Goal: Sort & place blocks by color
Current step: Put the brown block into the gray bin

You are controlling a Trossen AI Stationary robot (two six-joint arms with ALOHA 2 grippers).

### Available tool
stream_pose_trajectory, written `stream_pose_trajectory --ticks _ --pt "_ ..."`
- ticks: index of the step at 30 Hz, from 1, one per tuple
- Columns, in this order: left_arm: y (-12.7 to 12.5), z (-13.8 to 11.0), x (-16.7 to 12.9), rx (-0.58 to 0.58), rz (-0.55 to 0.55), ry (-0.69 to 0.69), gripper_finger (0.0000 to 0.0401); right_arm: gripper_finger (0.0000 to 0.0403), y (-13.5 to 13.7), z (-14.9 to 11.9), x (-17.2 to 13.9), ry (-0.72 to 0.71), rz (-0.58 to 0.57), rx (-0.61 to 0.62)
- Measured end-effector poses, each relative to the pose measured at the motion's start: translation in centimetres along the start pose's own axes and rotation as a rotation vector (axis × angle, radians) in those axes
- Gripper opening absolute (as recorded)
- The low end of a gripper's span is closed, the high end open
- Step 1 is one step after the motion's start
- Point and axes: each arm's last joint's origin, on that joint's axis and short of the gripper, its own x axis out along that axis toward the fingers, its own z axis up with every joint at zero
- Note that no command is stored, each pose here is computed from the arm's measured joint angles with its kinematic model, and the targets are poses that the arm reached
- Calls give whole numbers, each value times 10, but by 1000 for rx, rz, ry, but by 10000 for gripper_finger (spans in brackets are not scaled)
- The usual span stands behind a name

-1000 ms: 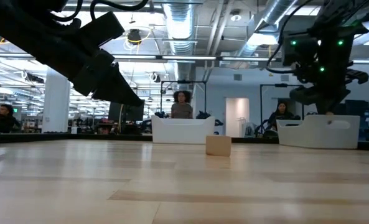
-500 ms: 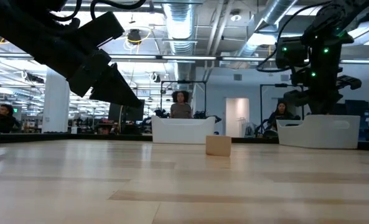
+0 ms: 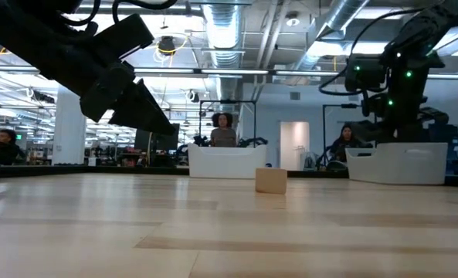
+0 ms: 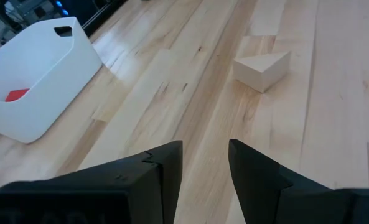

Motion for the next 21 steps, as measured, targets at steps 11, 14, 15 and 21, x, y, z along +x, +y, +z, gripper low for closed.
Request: stream_pose_trajectory --ticks 11,14,15,21 --pt "10 16 17 36 -88 -45 121 204 27 -12 -42 -271 237 -121" --pt "21 26 30 41 -154 -74 121 205 35 -24 -65 -332 376 -165" --pt "25 29 34 39 -181 -91 121 205 37 -28 -72 -351 424 -174" --pt "41 46 48 35 -404 -204 141 204 41 -60 -113 -389 707 -236"
